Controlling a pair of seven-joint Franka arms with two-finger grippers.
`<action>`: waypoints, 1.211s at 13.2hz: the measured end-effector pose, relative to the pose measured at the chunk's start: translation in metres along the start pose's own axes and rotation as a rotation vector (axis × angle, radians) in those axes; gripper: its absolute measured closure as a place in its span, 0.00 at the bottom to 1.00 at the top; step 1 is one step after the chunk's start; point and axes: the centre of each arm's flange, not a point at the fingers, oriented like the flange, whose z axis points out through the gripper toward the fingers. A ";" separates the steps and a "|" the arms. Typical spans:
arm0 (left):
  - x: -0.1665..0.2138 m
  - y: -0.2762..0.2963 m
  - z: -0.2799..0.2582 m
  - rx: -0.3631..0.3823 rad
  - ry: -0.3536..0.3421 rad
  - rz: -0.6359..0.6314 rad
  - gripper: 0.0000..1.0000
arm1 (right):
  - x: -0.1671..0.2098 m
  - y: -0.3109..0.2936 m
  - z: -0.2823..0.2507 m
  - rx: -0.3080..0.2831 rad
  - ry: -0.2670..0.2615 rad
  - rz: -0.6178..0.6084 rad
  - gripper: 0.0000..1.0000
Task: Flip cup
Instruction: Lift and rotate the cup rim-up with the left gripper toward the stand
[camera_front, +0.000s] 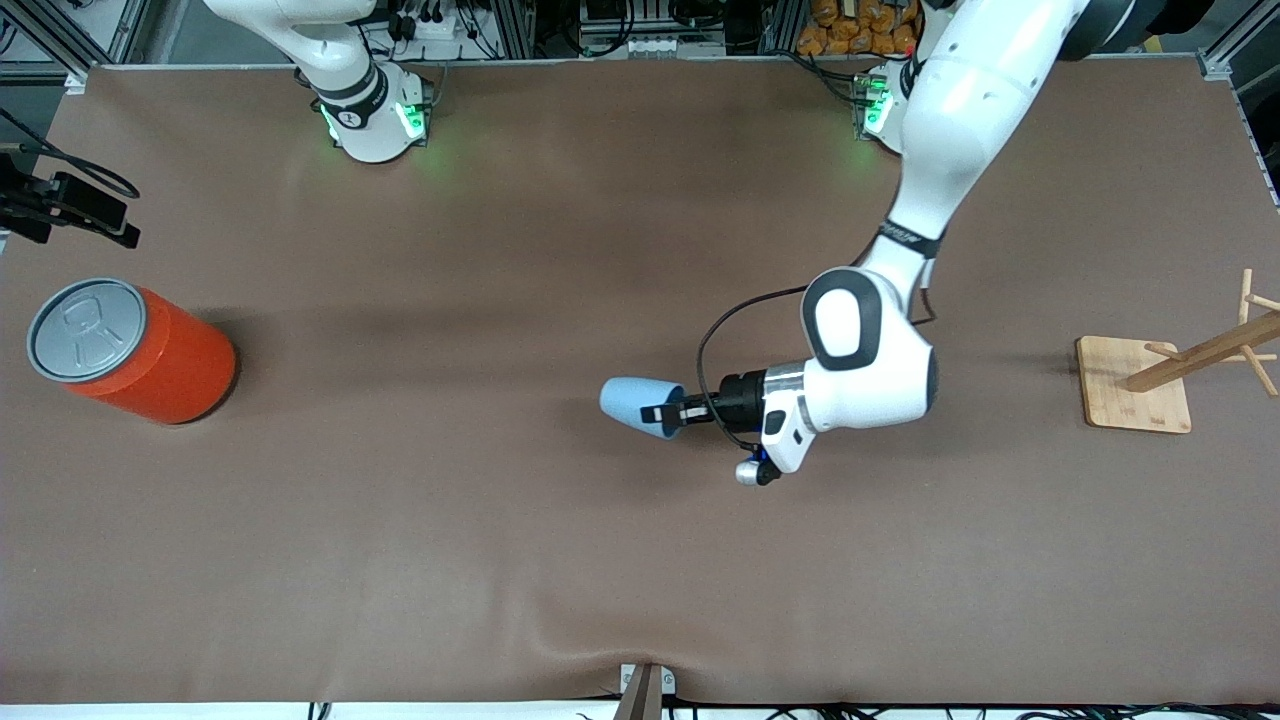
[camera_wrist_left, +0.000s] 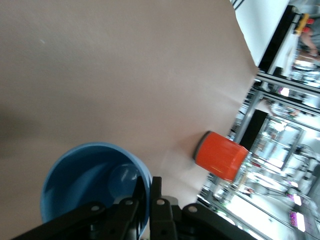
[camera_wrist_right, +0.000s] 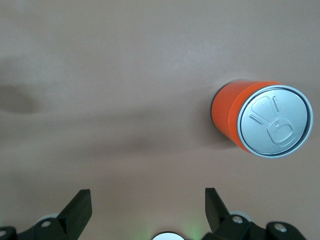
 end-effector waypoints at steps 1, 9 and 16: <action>-0.005 0.012 -0.017 0.075 0.025 0.023 0.94 | 0.000 0.000 0.000 0.000 0.000 0.000 0.00; -0.018 -0.030 -0.168 0.741 0.158 0.232 0.94 | 0.000 0.000 0.000 0.000 0.001 0.001 0.00; -0.048 -0.143 -0.178 0.925 0.316 0.385 0.94 | 0.001 0.000 0.000 0.000 0.002 0.001 0.00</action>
